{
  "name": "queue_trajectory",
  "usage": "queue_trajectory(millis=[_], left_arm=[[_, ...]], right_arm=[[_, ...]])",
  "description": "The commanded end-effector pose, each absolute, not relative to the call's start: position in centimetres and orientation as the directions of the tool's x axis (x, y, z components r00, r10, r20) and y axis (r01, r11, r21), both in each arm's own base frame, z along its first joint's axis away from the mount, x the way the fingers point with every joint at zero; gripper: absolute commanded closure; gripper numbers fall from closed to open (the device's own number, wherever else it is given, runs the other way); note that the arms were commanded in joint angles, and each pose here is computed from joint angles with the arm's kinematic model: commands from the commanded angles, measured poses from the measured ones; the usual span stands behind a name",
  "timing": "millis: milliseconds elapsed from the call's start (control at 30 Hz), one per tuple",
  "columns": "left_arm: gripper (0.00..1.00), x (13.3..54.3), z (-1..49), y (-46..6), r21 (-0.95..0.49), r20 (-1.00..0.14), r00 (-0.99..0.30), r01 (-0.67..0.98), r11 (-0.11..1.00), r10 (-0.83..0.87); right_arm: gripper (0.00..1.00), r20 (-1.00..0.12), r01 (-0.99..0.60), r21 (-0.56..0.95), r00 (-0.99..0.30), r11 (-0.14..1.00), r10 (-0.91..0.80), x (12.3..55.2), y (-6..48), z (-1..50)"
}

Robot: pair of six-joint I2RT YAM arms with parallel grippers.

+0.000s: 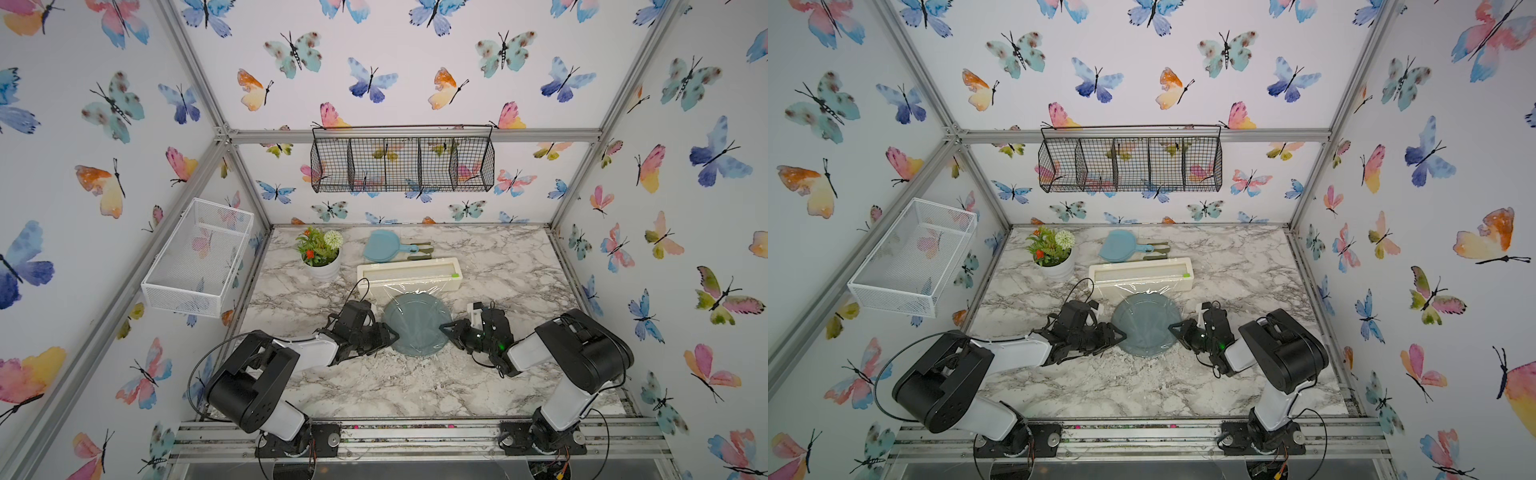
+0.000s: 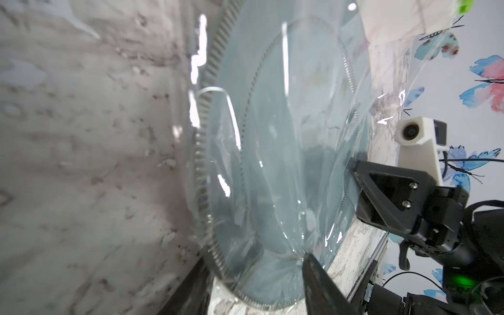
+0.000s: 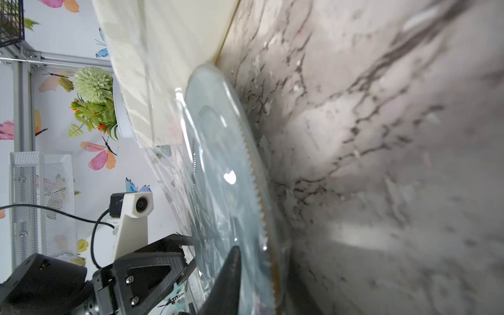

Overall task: Wrap the plate with plastic wrap
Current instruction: Pick up the plate at the center of the board, then cover the plate with plastic wrap.

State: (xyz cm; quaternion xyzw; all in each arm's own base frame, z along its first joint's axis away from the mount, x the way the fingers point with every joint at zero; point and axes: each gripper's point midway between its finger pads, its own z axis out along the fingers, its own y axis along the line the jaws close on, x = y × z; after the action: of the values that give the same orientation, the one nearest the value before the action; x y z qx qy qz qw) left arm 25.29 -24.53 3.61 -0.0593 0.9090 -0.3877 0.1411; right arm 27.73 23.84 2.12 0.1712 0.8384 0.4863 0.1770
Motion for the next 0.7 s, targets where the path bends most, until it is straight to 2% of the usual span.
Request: queue_trajectory(millis=[0,67,133,300,367,500,667], left_arm=[[0.46,23.9,2.0,-23.8,-0.697,-0.16,-0.966,-0.036,0.716,-0.203],[0.46,23.9,2.3,-23.5,-0.691,-0.173,-0.963,-0.031,0.722,-0.207],[0.44,23.8,2.8,-23.1,-0.681,-0.188,-0.96,-0.024,0.732,-0.207],[0.28,23.6,4.8,-21.4,-0.636,-0.237,-0.948,-0.015,0.771,-0.214],[0.26,23.5,6.2,-20.4,-0.64,-0.253,-0.938,-0.022,0.768,-0.238],[0.26,23.3,9.1,-19.5,-0.729,-0.245,-0.921,-0.031,0.683,-0.303],[0.27,22.5,12.1,-21.2,-0.841,-0.185,-0.933,-0.012,0.542,-0.307]], right_arm=[[0.88,-0.151,0.064,0.906,-0.875,0.419,0.46,27.7,24.5,3.2],[0.97,-0.151,0.049,0.917,-0.875,0.395,0.46,27.7,24.6,3.8],[0.98,-0.153,0.034,0.927,-0.875,0.373,0.459,27.6,24.8,4.5],[0.98,-0.177,-0.009,0.936,-0.876,0.351,0.448,27.9,25.2,7.1],[0.98,-0.192,-0.022,0.933,-0.875,0.36,0.445,27.9,25.1,8.1],[0.98,-0.22,-0.041,0.928,-0.863,0.369,0.456,27.9,24.8,10.2],[0.98,-0.215,-0.073,0.95,-0.857,0.302,0.469,27.5,24.8,13.0]])
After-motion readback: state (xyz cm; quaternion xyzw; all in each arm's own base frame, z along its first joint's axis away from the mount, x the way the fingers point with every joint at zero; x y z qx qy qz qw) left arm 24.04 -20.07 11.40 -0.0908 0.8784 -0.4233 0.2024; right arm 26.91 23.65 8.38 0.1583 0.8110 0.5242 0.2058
